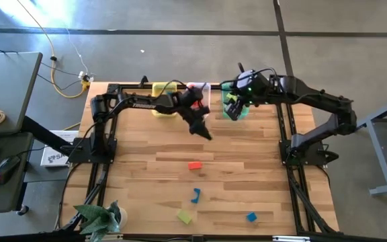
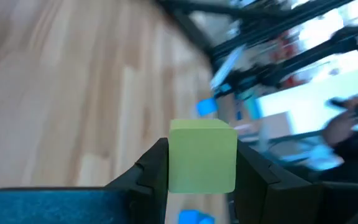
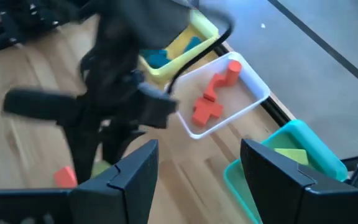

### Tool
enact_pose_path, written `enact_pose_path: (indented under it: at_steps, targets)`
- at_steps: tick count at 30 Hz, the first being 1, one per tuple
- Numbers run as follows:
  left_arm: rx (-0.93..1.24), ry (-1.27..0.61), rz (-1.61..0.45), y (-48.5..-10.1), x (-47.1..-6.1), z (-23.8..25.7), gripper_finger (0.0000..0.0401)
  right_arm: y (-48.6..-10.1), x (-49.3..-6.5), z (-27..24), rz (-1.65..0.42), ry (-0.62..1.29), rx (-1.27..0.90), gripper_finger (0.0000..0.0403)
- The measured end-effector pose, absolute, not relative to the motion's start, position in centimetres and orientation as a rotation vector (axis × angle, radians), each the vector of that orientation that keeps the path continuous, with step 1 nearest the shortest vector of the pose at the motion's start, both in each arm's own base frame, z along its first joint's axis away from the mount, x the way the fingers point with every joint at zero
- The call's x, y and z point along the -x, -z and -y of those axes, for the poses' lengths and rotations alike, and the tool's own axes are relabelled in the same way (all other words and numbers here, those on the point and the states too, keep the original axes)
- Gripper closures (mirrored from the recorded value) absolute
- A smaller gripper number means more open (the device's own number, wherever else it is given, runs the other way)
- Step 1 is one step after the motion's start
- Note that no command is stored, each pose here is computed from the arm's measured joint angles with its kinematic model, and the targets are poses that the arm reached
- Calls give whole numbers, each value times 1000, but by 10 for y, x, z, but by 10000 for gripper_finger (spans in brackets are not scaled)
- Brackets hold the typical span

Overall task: Sort & place blocks by color
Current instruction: Put the green block into the blue bin

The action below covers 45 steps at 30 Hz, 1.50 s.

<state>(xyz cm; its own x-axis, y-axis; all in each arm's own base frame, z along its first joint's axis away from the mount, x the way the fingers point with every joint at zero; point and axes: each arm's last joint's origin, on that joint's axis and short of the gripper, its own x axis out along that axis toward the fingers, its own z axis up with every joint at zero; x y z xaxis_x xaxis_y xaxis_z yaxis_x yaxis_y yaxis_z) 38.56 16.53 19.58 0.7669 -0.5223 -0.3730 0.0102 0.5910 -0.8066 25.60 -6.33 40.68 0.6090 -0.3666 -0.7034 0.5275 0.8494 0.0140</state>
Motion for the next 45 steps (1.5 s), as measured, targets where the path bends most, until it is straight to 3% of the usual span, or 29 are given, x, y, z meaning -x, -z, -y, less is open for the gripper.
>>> enact_pose_path:
  at_steps: [11, 22, 32, 45]
  targets:
    - [1052, 456, -390, -234, -388, -195, 299, -406, -263, 37, -766, 433, -188, 187]
    - [1122, 395, -159, -260, -383, -212, 299, -407, -265, 9, -750, 461, -15, 187]
    - [1182, 438, -86, -272, -381, -212, 299, -409, -265, -4, -704, 566, 80, 187]
    - [1238, 458, -12, -280, -388, -197, 299, -414, -270, -4, -639, 556, 67, 187]
